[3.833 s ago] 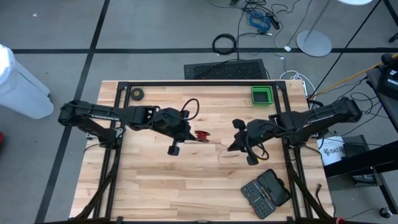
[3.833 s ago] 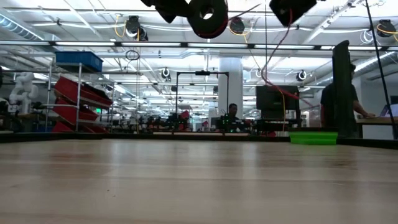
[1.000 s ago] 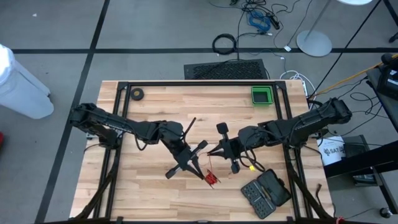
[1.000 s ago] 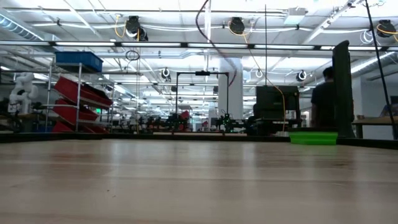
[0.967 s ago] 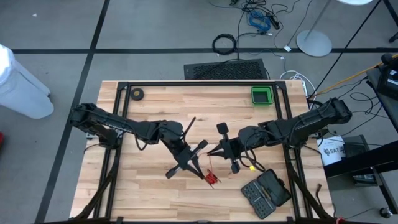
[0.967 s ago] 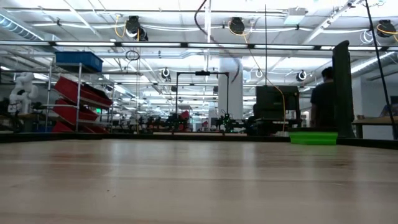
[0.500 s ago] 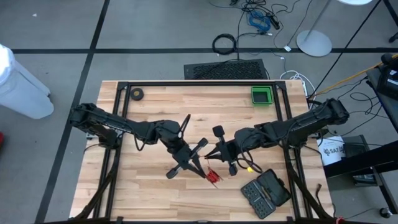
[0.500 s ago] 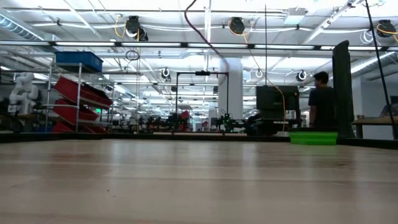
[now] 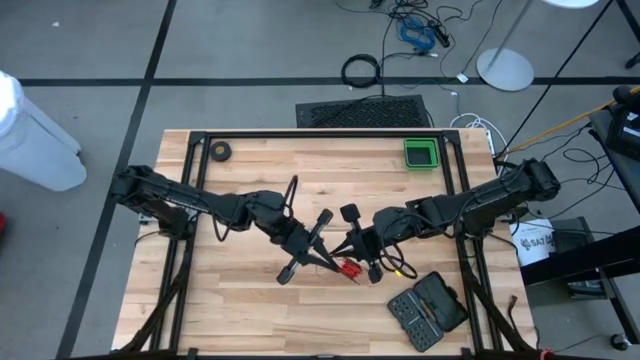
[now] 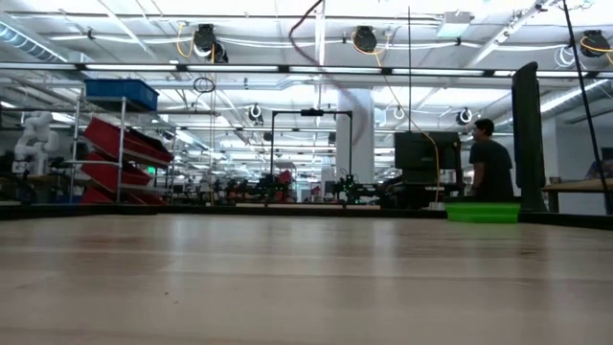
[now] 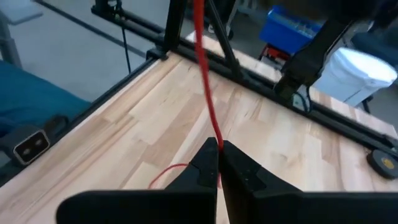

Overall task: Coil cords
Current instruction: Coil the red wire into the spool

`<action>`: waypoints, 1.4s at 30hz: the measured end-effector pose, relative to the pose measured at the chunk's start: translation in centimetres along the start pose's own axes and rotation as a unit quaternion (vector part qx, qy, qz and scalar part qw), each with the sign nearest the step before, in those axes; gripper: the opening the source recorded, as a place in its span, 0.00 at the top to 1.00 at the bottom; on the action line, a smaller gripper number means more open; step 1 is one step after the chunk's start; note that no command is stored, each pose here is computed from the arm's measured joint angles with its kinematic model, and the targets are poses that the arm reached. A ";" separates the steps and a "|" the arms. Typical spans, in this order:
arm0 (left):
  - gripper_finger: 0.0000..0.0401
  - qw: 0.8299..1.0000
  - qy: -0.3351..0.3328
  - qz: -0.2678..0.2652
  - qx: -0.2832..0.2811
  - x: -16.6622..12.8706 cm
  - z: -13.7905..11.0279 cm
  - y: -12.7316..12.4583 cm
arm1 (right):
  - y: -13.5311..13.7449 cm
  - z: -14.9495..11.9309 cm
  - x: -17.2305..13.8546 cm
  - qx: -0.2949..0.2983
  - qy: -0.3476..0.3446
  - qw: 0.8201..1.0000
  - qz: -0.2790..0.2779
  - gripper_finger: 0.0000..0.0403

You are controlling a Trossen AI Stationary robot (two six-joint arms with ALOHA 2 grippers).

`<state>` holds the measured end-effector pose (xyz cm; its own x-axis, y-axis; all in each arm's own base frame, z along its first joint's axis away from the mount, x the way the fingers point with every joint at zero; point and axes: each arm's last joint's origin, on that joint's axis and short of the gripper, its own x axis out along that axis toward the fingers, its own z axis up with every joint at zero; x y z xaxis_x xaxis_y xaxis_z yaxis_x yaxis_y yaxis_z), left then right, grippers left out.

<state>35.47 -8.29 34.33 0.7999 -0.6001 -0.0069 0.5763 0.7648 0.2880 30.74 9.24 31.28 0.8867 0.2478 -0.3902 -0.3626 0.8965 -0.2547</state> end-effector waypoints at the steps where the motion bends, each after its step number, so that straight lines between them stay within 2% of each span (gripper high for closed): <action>1: 1.00 1.000 0.000 0.004 0.000 -0.1 0.2 0.0 | 0.0 -0.1 0.0 0.001 0.004 1.000 0.001 1.00; 6: 1.00 0.999 0.018 0.027 -0.004 -0.9 0.8 0.0 | 0.2 -0.5 -0.1 0.004 0.029 1.000 0.008 1.00; 16: 1.00 0.991 0.106 0.073 -0.026 -2.4 0.8 -0.3 | 0.1 -0.4 -1.1 0.040 0.035 0.999 0.004 0.98; 26: 1.00 0.974 0.176 0.141 -0.035 -3.8 0.8 -0.3 | 0.3 -1.2 -4.1 0.123 0.112 0.986 0.014 0.90; 32: 1.00 0.969 0.192 0.154 -0.036 -4.0 0.7 -0.3 | 0.4 -1.6 -5.6 0.158 0.147 0.976 0.009 0.85; 36: 1.00 0.968 0.198 0.152 -0.038 -4.0 0.6 -0.3 | -0.1 -1.4 -6.6 0.149 0.142 0.978 -0.044 0.83; 42: 1.00 0.961 0.212 0.174 -0.036 -4.1 0.4 -0.3 | -1.0 0.1 -8.1 0.122 0.078 0.978 -0.147 0.83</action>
<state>31.95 -6.12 34.67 0.9337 -0.1677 -0.3165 0.2601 0.9249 0.2772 23.99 6.40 34.78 0.8811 -0.0752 -0.4669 -0.0026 0.9865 -0.1637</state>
